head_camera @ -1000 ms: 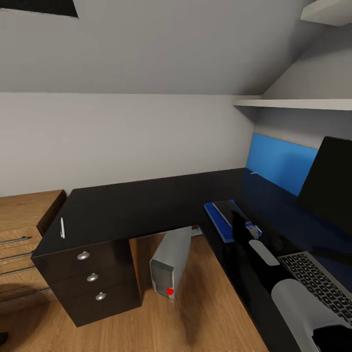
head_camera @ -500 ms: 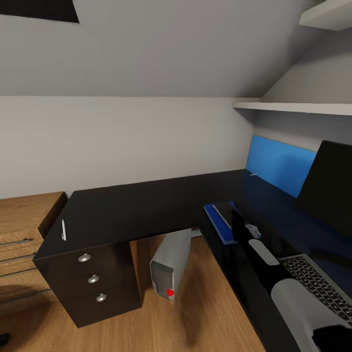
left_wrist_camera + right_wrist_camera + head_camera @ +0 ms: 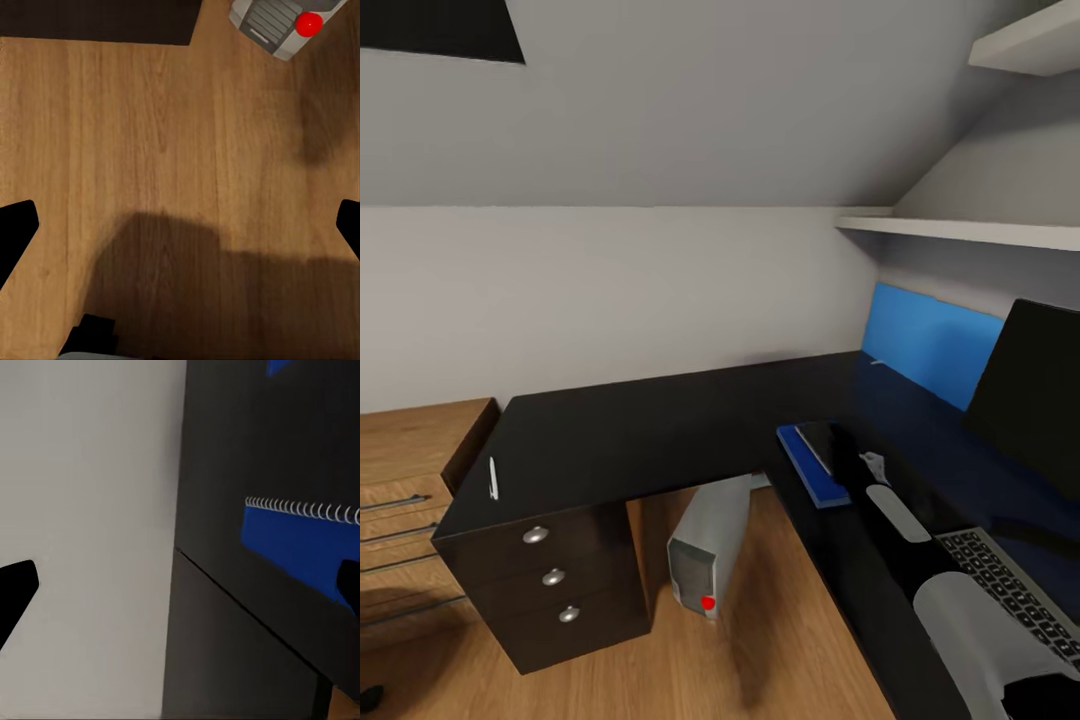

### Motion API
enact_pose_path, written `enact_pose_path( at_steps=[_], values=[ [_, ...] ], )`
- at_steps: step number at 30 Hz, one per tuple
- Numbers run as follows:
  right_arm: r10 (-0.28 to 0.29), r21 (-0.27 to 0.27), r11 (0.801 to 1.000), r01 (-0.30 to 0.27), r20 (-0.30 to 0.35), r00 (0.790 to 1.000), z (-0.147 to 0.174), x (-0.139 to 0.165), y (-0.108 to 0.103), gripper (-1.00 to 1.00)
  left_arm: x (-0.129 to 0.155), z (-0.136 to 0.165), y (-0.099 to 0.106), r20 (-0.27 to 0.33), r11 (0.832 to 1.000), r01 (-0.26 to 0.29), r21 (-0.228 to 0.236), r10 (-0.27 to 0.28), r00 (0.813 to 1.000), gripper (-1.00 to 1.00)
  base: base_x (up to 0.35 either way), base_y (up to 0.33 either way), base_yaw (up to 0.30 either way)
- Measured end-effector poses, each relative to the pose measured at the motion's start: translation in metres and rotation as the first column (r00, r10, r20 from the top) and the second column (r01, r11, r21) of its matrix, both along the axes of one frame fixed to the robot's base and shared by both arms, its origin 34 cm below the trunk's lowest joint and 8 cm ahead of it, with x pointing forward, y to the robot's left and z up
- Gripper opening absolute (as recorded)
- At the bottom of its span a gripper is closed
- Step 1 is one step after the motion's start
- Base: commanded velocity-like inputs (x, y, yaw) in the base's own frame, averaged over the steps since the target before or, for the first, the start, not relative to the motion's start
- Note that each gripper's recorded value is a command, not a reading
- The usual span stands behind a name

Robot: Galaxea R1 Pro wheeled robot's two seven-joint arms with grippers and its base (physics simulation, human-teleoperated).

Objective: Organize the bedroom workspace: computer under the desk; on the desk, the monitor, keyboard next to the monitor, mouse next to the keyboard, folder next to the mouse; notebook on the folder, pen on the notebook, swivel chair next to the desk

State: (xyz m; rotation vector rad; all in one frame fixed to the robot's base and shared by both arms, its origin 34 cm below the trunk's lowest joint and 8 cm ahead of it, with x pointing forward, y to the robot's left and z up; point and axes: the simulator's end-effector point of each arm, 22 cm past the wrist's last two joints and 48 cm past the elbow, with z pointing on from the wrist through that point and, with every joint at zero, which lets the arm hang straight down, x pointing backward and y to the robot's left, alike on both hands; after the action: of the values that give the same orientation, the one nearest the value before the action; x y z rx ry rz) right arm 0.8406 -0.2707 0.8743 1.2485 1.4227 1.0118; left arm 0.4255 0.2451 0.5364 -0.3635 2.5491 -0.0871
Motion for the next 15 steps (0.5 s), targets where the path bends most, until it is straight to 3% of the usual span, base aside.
enact_pose_path(
  at_steps=[7,10,11,12,14,15],
  values=[
    [0.072,-0.084,0.994,-0.072,0.000,0.997,0.018,-0.010,0.042,1.00,0.000,0.012,0.002,0.000,1.000,-0.002,0.002,0.002,1.000,1.00,0.000,0.000,0.000],
    [0.095,-0.183,0.978,-0.104,-0.056,0.994,0.014,-0.015,0.066,1.00,0.001,0.017,0.002,0.000,1.000,-0.002,0.002,0.002,1.000,1.00,0.000,0.000,0.000],
    [0.110,-0.247,0.961,-0.128,-0.086,0.990,0.011,-0.018,0.078,1.00,0.001,0.018,0.002,0.000,1.000,-0.003,0.002,0.003,1.000,1.00,0.000,0.000,0.000],
    [0.137,-0.396,0.900,-0.185,-0.146,0.980,0.003,-0.025,0.105,1.00,0.001,0.020,0.002,0.000,1.000,-0.003,0.002,0.003,1.000,1.00,0.000,0.000,0.000],
    [0.139,-0.547,0.806,-0.226,-0.195,0.971,0.003,-0.034,0.135,1.00,0.001,0.023,0.002,-0.001,1.000,-0.003,0.002,0.003,1.000,1.00,0.000,0.000,0.000],
    [0.116,-0.607,0.766,-0.213,-0.195,0.974,0.008,-0.036,0.141,1.00,0.001,0.025,0.002,-0.001,1.000,-0.003,0.002,0.003,1.000,1.00,0.000,0.000,0.000]
  ],
)
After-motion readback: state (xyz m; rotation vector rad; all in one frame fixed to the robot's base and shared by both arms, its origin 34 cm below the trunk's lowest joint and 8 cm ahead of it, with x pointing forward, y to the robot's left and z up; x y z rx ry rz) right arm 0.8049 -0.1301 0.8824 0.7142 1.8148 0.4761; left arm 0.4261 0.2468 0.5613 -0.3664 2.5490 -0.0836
